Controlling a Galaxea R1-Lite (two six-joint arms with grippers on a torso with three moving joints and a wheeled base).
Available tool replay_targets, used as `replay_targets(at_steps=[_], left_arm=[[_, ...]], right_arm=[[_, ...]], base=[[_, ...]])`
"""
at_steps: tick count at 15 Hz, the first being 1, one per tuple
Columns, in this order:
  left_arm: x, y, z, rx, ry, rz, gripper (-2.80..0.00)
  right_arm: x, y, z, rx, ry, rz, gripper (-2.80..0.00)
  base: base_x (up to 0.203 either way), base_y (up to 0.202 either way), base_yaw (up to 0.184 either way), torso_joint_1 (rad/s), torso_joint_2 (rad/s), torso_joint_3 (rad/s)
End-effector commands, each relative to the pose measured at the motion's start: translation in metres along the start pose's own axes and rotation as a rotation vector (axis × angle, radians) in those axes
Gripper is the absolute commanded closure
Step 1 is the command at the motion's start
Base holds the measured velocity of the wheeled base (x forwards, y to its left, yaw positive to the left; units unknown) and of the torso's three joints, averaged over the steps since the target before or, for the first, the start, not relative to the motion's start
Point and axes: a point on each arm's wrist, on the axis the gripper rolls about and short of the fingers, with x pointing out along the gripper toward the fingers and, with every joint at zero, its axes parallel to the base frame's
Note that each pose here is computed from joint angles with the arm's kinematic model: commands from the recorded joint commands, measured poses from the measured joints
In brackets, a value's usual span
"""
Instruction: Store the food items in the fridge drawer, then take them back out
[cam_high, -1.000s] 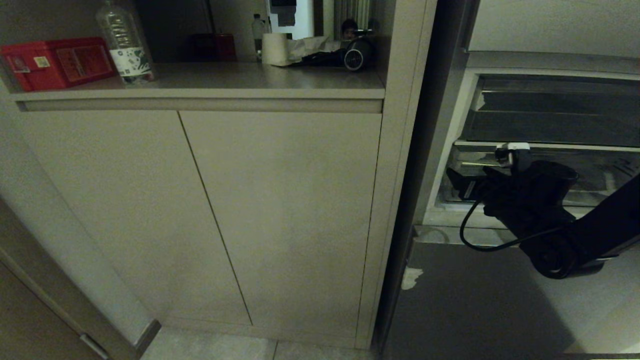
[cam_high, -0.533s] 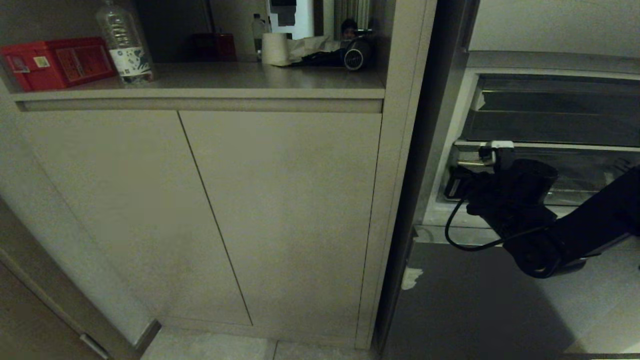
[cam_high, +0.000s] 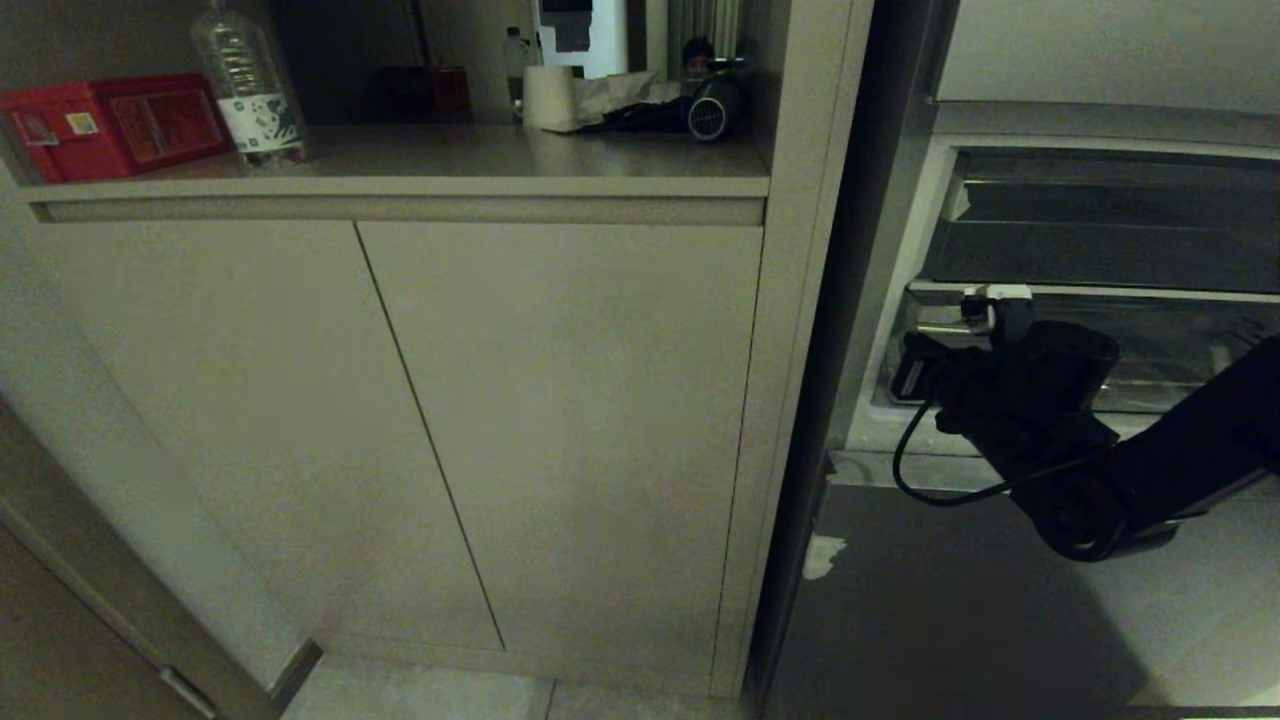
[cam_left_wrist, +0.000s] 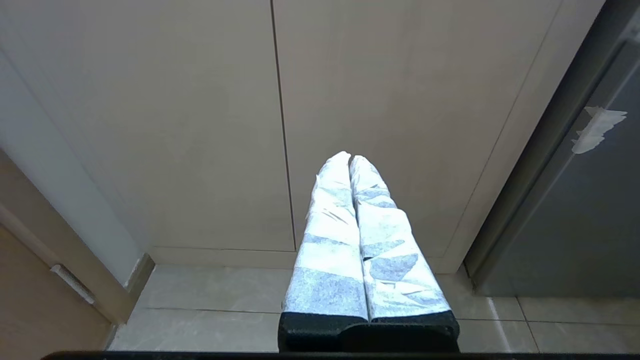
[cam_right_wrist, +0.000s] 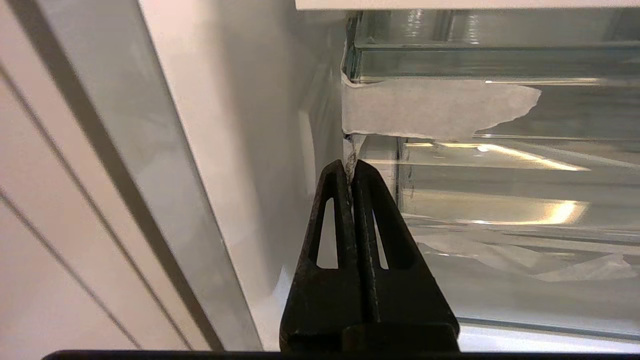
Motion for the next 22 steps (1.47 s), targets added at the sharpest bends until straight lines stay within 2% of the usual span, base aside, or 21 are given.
replay_targets(at_steps=[1,10,11,14,18,19,22], left_arm=[[0.000,0.000,0.000,-0.001,0.001,0.000,0.00],[0.000,0.000,0.000,-0.001,0.001,0.000,0.00],[0.000,0.000,0.000,0.000,0.001,0.000,0.00],[0.000,0.000,0.000,-0.001,0.001,0.000,0.00],[0.000,0.000,0.000,-0.001,0.001,0.000,0.00],[0.000,0.000,0.000,0.000,0.001,0.000,0.00],[0.000,0.000,0.000,-0.001,0.001,0.000,0.00]], right_arm=[[-0.012,0.001,0.008,0.002,-0.003,0.009,0.00],[-0.093,-0.001,0.026,0.000,0.072,0.026,0.00],[-0.100,0.000,0.027,0.000,0.078,0.030,-2.80],[-0.123,0.002,0.028,0.000,0.101,0.026,-2.80],[-0.173,-0.004,0.020,-0.011,0.176,0.022,-2.80],[-0.185,-0.006,0.022,-0.010,0.172,0.022,-2.80],[-0.206,-0.011,0.050,0.000,0.057,-0.011,-2.80]], base=[[0.000,0.000,0.000,0.000,0.00,0.000],[0.000,0.000,0.000,0.000,0.00,0.000],[0.000,0.000,0.000,0.000,0.00,0.000],[0.000,0.000,0.000,0.000,0.00,0.000],[0.000,0.000,0.000,0.000,0.00,0.000],[0.000,0.000,0.000,0.000,0.00,0.000],[0.000,0.000,0.000,0.000,0.00,0.000]])
